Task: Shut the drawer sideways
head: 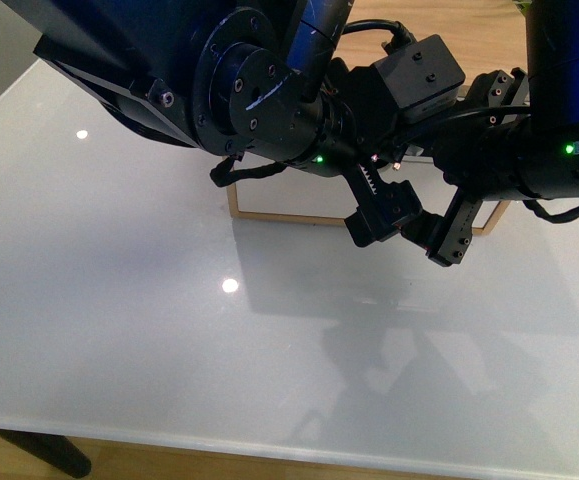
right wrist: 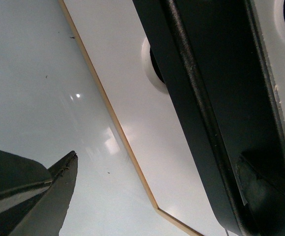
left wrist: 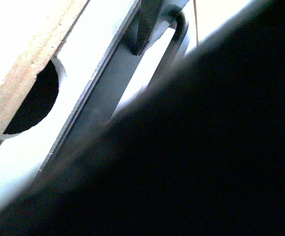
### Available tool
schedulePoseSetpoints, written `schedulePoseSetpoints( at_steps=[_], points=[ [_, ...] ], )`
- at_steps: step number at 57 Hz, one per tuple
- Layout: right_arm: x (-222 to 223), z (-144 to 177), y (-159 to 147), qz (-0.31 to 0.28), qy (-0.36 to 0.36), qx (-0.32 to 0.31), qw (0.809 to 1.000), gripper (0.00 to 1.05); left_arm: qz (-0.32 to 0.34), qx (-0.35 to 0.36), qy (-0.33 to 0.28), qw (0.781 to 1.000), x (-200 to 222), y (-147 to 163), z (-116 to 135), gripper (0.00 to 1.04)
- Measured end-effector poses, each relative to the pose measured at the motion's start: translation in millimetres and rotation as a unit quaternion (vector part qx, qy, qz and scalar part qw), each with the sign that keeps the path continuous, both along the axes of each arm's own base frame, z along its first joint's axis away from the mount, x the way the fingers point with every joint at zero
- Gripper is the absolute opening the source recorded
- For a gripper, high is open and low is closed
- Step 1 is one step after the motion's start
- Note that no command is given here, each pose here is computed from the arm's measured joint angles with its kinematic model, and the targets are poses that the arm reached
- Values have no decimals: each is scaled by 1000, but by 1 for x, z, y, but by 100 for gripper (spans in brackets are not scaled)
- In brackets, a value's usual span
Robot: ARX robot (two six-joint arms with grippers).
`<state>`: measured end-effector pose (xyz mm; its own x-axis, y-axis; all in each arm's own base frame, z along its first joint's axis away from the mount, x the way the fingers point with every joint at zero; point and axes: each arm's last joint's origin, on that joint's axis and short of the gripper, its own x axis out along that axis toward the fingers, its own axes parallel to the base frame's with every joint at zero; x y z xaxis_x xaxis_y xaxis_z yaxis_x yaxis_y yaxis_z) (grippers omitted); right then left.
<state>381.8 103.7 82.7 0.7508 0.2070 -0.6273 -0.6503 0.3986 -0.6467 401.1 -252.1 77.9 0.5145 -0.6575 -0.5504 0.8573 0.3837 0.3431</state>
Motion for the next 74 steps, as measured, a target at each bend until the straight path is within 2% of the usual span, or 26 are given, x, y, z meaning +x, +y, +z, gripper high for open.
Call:
schedulePoseSetpoints(
  at_steps=[14, 23, 31, 37, 41, 48, 54, 56, 58, 60, 62, 66, 74],
  points=[
    [-22, 12, -7, 8, -2, -5, 1000, 96, 4, -18, -3, 1000, -17, 8, 13, 96],
    [-43, 22, -20, -9, -7, 8, 1000, 96, 14, -38, -4, 999, -35, 19, 27, 96],
    [-63, 32, -27, -23, -17, 30, 999, 96, 32, -60, -8, 998, -49, 31, 43, 96],
    [-86, 47, -34, -37, -42, 54, 997, 96, 64, -93, -15, 993, -65, 48, 64, 96],
    [-105, 61, -41, -72, -75, 79, 991, 96, 109, -135, -26, 984, -78, 64, 84, 96],
    [-132, 82, -53, -166, -135, 118, 970, 96, 184, -201, -38, 961, -97, 99, 117, 96],
    [-163, 102, -56, -239, -181, 178, 937, 95, 262, -249, -57, 930, -123, 142, 144, 96],
    [-168, 105, -56, -234, -207, 240, 919, 89, 309, -261, -85, 910, -131, 149, 147, 92],
    [-176, 108, -59, -236, -235, 330, 883, 81, 381, -286, -135, 869, -140, 158, 150, 83],
    [-183, 108, -63, -238, -246, 389, 856, 72, 425, -299, -163, 838, -150, 169, 149, 74],
    [-189, 106, -68, -249, -242, 426, 836, 63, 450, -301, -170, 823, -159, 180, 144, 66],
    [-197, 102, -75, -260, -237, 449, 822, 51, 463, -298, -167, 818, -171, 193, 134, 53],
    [-213, 96, -83, -263, -227, 468, 813, 23, 460, -298, -161, 821, -195, 210, 119, 25]
  ],
)
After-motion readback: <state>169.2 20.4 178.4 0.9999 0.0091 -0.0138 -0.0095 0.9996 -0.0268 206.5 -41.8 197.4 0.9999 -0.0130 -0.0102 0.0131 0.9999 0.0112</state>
